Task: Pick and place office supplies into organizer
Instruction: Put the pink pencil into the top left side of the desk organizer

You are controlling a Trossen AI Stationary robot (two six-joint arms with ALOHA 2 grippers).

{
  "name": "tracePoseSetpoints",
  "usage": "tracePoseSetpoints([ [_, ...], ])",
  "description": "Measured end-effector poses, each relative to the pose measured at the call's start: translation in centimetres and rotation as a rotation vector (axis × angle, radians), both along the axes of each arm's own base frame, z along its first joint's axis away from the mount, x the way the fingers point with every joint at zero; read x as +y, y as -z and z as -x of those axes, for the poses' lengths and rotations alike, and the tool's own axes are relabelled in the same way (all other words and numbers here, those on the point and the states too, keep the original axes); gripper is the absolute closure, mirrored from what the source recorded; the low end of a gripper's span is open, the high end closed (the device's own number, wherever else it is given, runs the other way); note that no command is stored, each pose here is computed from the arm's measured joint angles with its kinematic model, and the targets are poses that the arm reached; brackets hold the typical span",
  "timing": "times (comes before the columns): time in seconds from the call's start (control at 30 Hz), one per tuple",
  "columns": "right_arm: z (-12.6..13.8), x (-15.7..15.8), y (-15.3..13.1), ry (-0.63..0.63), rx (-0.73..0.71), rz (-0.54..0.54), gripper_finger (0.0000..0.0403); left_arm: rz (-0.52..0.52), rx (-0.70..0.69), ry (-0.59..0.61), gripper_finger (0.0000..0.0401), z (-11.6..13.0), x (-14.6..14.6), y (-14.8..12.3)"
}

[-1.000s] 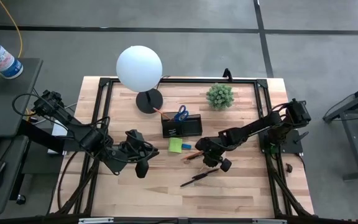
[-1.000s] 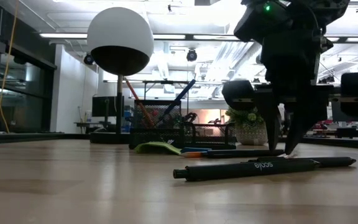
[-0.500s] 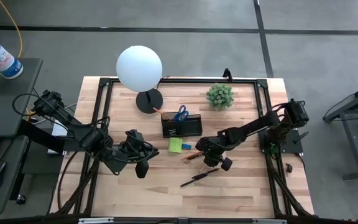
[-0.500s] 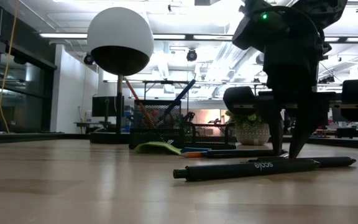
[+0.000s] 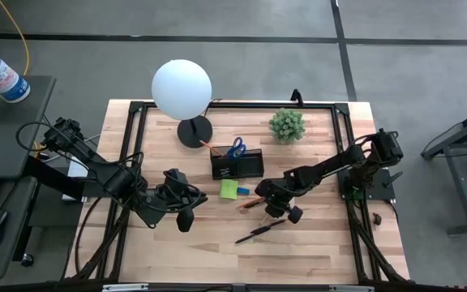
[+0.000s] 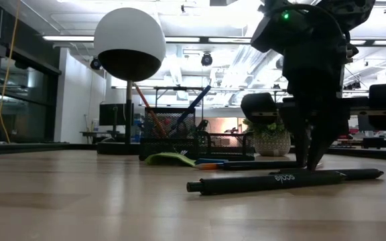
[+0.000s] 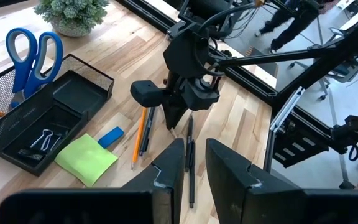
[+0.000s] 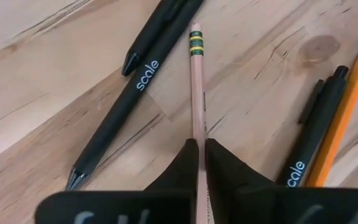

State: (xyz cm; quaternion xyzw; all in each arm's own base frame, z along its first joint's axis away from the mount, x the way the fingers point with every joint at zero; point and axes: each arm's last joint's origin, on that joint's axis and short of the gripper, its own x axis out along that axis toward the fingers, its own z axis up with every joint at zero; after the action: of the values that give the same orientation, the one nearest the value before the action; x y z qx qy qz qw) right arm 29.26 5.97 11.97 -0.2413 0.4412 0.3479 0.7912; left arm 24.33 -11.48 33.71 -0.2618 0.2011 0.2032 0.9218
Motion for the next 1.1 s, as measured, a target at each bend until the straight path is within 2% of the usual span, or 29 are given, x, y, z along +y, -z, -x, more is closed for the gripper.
tracePoseSetpoints([
  [0.4, -1.9, 0.3, -2.9, 0.006, -0.023, 0.002, 0.0402, 0.000, 0.000, 0.000, 0.0345, 0.0, 0.0, 0.0],
  [0.83, -2.3, 1.1, -3.8, -0.055, -0.036, -0.087, 0.0402, 0.000, 0.001, 0.000, 0.0345, 0.0, 0.0, 0.0],
  [1.1, -3.3, 2.4, -4.5, -0.067, -0.189, -0.084, 0.0400, -0.001, 0.002, 0.001, 0.0345, 0.0, 0.0, 0.0],
])
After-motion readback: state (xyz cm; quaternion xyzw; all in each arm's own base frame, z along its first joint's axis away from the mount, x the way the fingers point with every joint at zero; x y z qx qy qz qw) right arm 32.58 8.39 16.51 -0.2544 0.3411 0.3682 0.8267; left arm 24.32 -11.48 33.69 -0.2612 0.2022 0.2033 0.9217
